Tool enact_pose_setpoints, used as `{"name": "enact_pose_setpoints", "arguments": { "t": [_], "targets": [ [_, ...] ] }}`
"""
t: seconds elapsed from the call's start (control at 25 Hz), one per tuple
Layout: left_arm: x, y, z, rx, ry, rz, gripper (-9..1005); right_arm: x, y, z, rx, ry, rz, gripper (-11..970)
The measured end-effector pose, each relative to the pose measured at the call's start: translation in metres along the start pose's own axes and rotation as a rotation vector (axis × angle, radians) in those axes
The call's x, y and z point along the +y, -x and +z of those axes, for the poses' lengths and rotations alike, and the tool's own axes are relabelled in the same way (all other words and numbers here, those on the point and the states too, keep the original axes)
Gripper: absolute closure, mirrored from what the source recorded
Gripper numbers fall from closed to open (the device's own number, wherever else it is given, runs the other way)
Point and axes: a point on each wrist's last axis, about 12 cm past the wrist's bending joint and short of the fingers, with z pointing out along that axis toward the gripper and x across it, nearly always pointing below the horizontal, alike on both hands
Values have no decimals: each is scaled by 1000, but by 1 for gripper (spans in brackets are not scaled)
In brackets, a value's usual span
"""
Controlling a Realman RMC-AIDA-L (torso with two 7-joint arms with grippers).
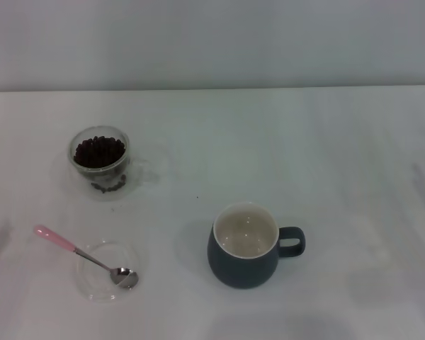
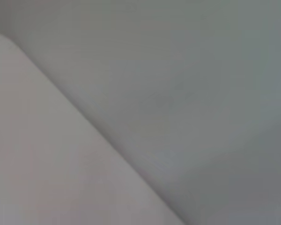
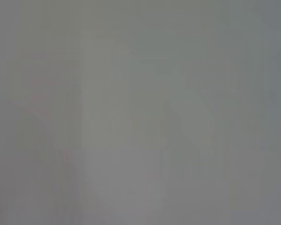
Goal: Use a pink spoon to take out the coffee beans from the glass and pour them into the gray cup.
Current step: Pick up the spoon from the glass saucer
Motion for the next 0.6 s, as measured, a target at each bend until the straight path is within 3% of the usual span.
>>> {"name": "enact_pose_setpoints", "arguments": {
  "t": [0.24,0.6],
  "targets": [
    [-1,-3,0,75,-16,27,106,2,-3,6,28,6,4,266],
    [0,10,-6,188,-51,56,107,2,-5,6,41,-5,8,266]
  ]
}}
